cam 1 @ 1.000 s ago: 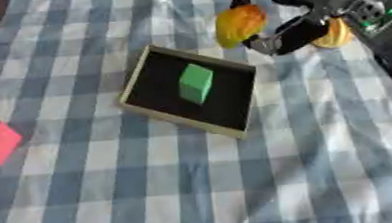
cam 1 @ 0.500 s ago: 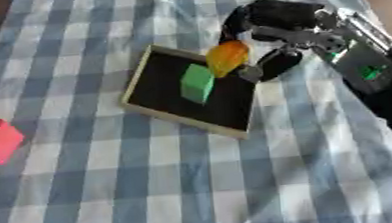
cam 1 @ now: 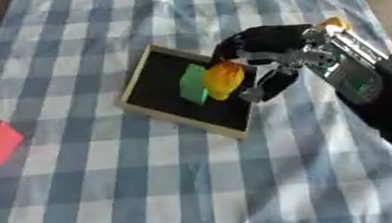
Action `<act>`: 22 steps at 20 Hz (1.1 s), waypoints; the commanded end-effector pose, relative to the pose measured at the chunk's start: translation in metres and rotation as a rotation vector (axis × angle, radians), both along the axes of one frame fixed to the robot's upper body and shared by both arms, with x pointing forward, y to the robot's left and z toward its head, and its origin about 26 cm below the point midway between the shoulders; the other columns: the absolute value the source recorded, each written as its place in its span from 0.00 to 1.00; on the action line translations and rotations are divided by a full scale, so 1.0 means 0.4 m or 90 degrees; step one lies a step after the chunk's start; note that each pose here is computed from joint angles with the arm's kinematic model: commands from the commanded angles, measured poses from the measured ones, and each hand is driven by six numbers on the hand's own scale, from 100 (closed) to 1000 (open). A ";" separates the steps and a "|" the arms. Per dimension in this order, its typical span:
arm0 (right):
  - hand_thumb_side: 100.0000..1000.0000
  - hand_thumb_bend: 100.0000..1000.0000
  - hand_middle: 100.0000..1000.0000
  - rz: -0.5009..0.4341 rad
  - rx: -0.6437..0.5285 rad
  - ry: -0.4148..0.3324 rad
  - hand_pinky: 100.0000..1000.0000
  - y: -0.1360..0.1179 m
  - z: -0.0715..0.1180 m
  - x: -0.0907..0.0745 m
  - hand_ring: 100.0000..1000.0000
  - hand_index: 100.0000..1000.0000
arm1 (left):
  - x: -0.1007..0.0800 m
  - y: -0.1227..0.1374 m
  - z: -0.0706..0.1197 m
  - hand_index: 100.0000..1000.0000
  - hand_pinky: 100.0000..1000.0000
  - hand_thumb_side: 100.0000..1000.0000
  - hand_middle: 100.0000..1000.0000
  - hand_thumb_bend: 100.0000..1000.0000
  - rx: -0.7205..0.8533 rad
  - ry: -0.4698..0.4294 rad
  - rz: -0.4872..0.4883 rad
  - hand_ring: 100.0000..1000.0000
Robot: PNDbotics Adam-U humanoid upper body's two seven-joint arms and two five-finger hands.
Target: Pick up objects on the table and place them in the box.
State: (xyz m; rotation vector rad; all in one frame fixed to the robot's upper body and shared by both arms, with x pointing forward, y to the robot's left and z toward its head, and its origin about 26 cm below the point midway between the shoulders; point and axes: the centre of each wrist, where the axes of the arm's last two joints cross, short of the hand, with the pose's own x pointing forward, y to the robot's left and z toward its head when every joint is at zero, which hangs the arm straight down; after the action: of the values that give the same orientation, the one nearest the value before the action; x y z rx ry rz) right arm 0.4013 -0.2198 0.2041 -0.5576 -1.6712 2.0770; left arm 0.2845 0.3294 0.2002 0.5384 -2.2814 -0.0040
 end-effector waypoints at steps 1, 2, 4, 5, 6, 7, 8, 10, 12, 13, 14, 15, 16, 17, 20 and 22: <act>0.32 0.00 0.83 -0.010 -0.003 -0.022 0.87 -0.012 0.036 -0.003 0.85 0.90 | -0.004 0.002 0.023 0.82 1.00 0.58 0.66 0.00 0.012 -0.018 -0.003 0.75; 0.38 0.00 0.84 -0.013 0.003 -0.026 0.87 -0.014 0.041 -0.005 0.85 0.91 | -0.004 0.002 0.023 0.82 1.00 0.58 0.66 0.00 0.012 -0.019 -0.003 0.75; 0.40 0.00 0.83 -0.021 0.015 -0.033 0.87 -0.017 0.049 -0.009 0.85 0.91 | -0.004 0.001 0.022 0.82 1.00 0.58 0.66 0.00 0.011 -0.018 -0.003 0.75; 0.39 0.00 0.83 -0.026 0.022 -0.038 0.87 -0.020 0.053 -0.011 0.85 0.91 | -0.004 0.001 0.021 0.82 1.00 0.58 0.66 0.00 0.011 -0.017 -0.003 0.75; 0.39 0.00 0.83 -0.030 0.030 -0.043 0.87 -0.023 0.057 -0.014 0.85 0.91 | -0.004 0.002 0.021 0.82 1.00 0.58 0.66 0.00 0.011 -0.016 -0.002 0.75; 0.37 0.00 0.83 -0.033 0.037 -0.047 0.87 -0.026 0.062 -0.016 0.85 0.91 | -0.005 0.002 0.020 0.82 1.00 0.58 0.66 0.00 0.011 -0.016 -0.002 0.75; 0.34 0.00 0.82 -0.035 0.044 -0.053 0.87 -0.030 0.068 -0.020 0.85 0.91 | -0.005 0.002 0.020 0.82 1.00 0.58 0.66 0.00 0.011 -0.016 -0.001 0.75; 0.31 0.00 0.82 -0.038 0.060 -0.066 0.87 -0.038 0.084 -0.029 0.84 0.91 | -0.005 0.002 0.020 0.82 1.00 0.58 0.66 0.00 0.011 -0.015 -0.001 0.75; 0.30 0.00 0.83 -0.039 0.073 -0.078 0.88 -0.051 0.105 -0.043 0.85 0.91 | -0.005 0.003 0.020 0.82 1.00 0.58 0.66 0.00 0.011 -0.015 0.000 0.75; 0.29 0.00 0.82 -0.038 0.079 -0.082 0.88 -0.056 0.116 -0.050 0.85 0.91 | -0.005 0.003 0.019 0.82 1.00 0.58 0.66 0.00 0.010 -0.014 0.000 0.75; 0.28 0.00 0.84 -0.036 0.082 -0.085 0.89 -0.061 0.127 -0.056 0.86 0.92 | -0.005 0.003 0.019 0.82 1.00 0.58 0.66 0.00 0.010 -0.014 0.000 0.75; 0.29 0.00 0.84 -0.031 0.085 -0.088 0.89 -0.065 0.138 -0.063 0.86 0.92 | -0.005 0.003 0.019 0.82 1.00 0.58 0.66 0.00 0.010 -0.013 0.001 0.75; 0.28 0.00 0.84 -0.024 0.085 -0.089 0.89 -0.066 0.146 -0.068 0.86 0.92 | -0.006 0.003 0.018 0.82 1.00 0.58 0.66 0.00 0.009 -0.013 0.001 0.75; 0.28 0.00 0.84 -0.016 0.083 -0.088 0.89 -0.064 0.152 -0.072 0.87 0.92 | -0.006 0.003 0.017 0.82 1.00 0.58 0.66 0.00 0.008 -0.012 0.001 0.75; 0.27 0.03 0.88 0.013 0.047 -0.044 0.92 -0.041 0.132 -0.062 0.91 0.94 | -0.005 0.001 0.016 0.82 1.00 0.58 0.66 0.00 0.005 -0.011 -0.002 0.75; 0.21 0.10 0.89 0.025 0.014 -0.012 0.95 -0.023 0.109 -0.046 0.94 0.94 | -0.005 0.001 0.015 0.82 1.00 0.58 0.66 0.00 0.003 -0.010 -0.001 0.75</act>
State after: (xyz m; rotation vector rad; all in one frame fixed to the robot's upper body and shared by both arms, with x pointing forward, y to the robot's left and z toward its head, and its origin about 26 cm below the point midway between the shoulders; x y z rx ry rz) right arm 0.3816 -0.2294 0.2417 -0.5456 -1.7453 2.0513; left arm 0.2845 0.3290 0.1992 0.5347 -2.2785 0.0019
